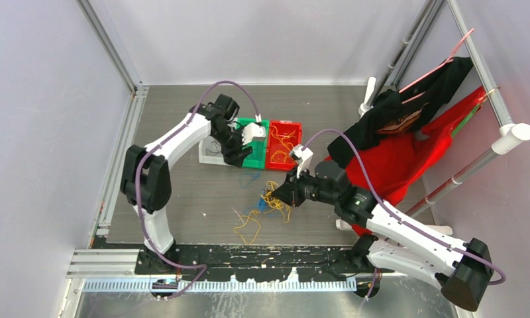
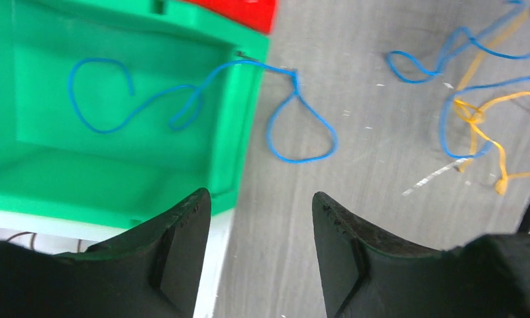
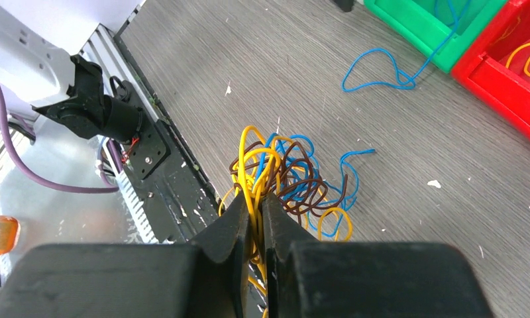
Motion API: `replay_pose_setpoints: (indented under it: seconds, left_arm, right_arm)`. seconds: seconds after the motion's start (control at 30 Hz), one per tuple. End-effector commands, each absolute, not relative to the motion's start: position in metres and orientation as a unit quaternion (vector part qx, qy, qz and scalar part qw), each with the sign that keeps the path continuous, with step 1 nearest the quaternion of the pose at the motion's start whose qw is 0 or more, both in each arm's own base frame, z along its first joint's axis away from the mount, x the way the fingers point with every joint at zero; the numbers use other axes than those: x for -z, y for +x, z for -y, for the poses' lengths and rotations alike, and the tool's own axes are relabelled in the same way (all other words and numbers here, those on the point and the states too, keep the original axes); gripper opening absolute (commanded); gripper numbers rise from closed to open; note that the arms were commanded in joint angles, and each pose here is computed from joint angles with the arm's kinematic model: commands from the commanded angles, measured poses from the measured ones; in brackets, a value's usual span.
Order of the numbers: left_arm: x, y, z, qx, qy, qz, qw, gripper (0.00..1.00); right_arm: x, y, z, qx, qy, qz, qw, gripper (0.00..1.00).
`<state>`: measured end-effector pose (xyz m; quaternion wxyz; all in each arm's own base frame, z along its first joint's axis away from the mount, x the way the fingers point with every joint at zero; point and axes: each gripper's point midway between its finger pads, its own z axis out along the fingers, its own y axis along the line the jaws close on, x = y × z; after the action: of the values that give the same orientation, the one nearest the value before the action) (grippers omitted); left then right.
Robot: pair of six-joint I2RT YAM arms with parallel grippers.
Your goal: Untangle the cables
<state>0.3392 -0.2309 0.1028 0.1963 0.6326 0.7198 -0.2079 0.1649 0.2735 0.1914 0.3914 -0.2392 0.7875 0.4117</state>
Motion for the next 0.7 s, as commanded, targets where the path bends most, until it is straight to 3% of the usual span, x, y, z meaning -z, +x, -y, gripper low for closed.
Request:
replay_pose_setpoints:
  seconds: [0.0,0.33,0.67]
  left_arm:
    - [-0.122,0.292,0.24,0.235,0.648,-0.699,0.187,0.59]
    - [-0.059,0.286,0.239,0.181,0.645,-0.73,0.136,0.63]
    - [-0.036,0.293,0.258,0.164,0.634,-0.74,0.157,0.72]
  right_arm:
    - [-0.222,0.166,-0.275,-0.436,-0.23,-0.766,0.412,0.03]
    - [-0.225,0.163,-0.272,-0.442,-0.221,-0.766,0.411,0.02]
    - [-0.228,0.158,-0.268,-0.449,-0.219,-0.763,0.411,0.01]
